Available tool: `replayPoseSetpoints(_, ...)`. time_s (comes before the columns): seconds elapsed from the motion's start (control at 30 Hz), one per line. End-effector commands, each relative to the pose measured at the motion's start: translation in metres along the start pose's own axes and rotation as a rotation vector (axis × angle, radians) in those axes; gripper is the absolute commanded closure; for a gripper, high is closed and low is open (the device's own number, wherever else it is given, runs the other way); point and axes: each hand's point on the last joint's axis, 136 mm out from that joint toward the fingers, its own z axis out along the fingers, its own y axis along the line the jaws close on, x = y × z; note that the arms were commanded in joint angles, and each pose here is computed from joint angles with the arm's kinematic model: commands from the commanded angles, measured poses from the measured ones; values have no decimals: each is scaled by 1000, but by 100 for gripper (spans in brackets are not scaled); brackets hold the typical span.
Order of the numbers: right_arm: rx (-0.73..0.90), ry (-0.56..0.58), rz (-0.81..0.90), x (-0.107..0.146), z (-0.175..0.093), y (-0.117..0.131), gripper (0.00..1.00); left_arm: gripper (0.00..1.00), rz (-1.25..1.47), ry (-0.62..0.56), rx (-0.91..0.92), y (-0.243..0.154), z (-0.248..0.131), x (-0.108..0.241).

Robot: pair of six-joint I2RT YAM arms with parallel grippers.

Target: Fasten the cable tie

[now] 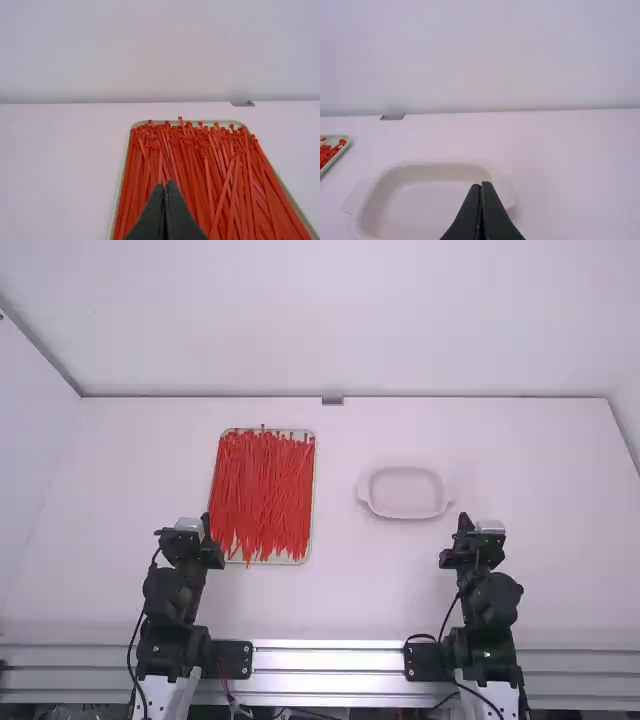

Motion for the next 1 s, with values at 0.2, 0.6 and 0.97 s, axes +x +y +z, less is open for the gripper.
replayPoseSetpoints(0.2,-2,-2,7,-3,0,0,98,98,-1,0,2,0,0,-3)
replayPoseSetpoints(0.6,-29,42,25,-18,2,5,87,86,-17,53,16,-3,-1,-19)
replayPoseSetpoints(0.97,-66,185,78,-22,12,13,69,69,-53,206,33,-8,8,-23)
